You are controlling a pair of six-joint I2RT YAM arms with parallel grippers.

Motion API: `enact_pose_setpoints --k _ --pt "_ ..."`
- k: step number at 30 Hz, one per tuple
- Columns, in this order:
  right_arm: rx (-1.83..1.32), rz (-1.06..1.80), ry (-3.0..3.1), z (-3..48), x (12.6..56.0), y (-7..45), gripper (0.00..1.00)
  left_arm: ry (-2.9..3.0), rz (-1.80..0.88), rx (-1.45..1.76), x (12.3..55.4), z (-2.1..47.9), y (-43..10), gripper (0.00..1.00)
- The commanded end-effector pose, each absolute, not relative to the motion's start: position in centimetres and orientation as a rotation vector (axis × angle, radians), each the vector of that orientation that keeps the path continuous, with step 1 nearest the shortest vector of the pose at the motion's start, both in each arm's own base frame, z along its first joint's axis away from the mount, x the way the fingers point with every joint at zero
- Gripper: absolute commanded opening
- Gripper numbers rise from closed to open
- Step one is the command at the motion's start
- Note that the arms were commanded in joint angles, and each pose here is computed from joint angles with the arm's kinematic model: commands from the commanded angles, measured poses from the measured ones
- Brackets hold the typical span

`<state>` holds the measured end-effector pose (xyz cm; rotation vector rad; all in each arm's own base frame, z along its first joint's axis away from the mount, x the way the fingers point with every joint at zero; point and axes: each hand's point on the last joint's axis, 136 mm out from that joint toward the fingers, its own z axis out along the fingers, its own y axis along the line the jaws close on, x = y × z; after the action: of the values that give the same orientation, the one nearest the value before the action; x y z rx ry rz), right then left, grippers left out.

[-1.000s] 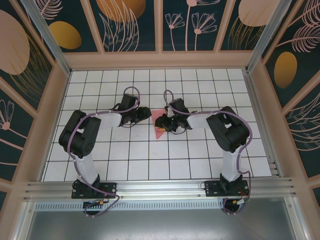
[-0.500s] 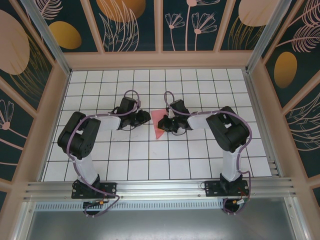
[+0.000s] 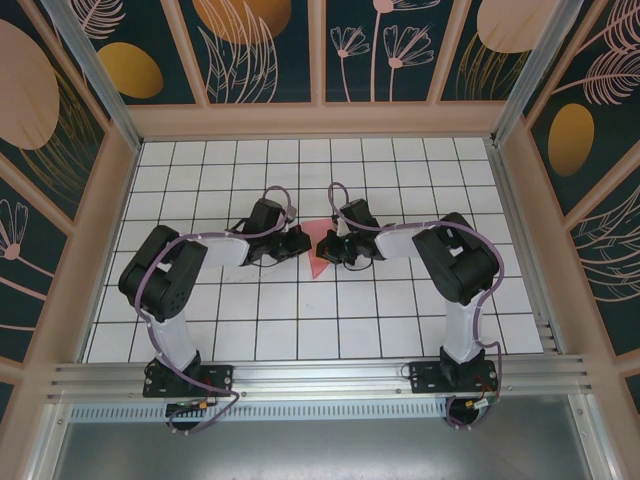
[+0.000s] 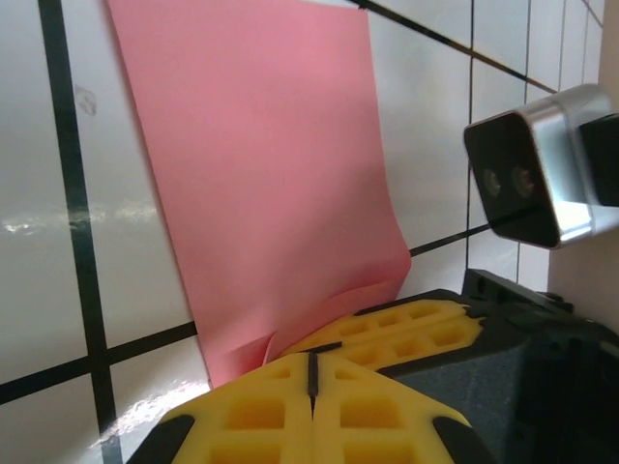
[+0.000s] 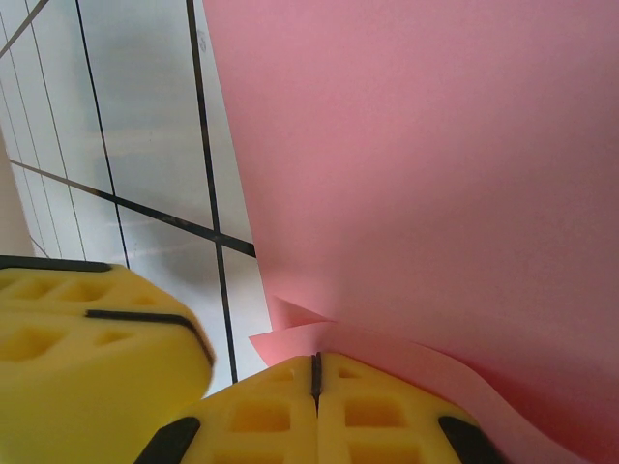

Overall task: Fold a paper plane with a square sheet of paper (pick it up from the middle)
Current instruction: Third fold the triangle at the center of the table.

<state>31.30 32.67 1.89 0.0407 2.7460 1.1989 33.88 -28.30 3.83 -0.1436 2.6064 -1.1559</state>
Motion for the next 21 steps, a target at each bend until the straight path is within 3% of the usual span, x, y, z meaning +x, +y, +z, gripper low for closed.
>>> enact_pose_setpoints --k 1,21 --pt "0.078 1.103 2.836 -0.7 30.1 31.0 0.00 2.620 -1.178 -0.148 33.8 3.1 -28.8 0.01" --pt "0.028 1.158 2.795 0.7 30.5 31.7 0.00 2.723 -1.046 -0.137 33.2 0.3 -28.4 0.02"
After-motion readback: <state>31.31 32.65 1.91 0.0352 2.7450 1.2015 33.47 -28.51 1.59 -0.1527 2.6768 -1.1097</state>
